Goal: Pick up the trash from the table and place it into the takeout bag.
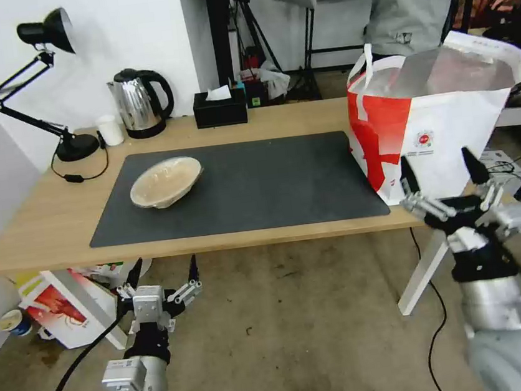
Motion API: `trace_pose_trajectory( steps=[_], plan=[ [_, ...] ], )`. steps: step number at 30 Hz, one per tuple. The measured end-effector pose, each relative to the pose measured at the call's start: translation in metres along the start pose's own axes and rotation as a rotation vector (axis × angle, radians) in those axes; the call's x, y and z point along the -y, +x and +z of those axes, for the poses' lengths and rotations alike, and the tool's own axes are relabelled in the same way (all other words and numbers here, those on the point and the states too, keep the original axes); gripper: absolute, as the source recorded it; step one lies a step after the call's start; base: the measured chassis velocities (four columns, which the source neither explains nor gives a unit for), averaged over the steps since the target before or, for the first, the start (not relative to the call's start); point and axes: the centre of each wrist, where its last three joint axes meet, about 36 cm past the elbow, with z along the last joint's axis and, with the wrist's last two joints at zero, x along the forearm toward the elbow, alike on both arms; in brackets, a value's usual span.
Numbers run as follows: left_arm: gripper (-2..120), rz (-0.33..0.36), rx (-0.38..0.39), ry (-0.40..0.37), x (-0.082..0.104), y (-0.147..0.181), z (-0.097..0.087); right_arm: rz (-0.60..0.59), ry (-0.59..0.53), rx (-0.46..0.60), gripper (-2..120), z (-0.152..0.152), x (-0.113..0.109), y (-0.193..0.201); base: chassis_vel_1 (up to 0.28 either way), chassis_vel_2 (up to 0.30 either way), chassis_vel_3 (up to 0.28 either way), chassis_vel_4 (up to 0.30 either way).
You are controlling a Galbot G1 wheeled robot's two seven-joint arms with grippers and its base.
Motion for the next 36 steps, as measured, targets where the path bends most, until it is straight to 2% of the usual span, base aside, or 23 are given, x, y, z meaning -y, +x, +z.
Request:
trace_pose_trajectory(
  steps=[7,12,24,36],
  plan=[
    [100,0.000,0.000,0.000,0.000,0.000,0.000,0.007,0.014,0.001,100,0.014,-0.025,0.031,0.000,0.000,0.000,0.000],
    [100,0.000,0.000,0.000,0.000,0.000,0.000,0.021,0.020,0.009,100,0.023,-0.033,0.043,0.000,0.000,0.000,0.000],
    [100,0.000,0.000,0.000,0.000,0.000,0.000,0.061,-0.010,-0.046,100,0.041,-0.068,0.071,0.000,0.000,0.000,0.000],
    [100,0.000,0.000,0.000,0.000,0.000,0.000,0.039,0.009,-0.044,100,0.061,-0.071,0.086,0.000,0.000,0.000,0.000]
  ],
)
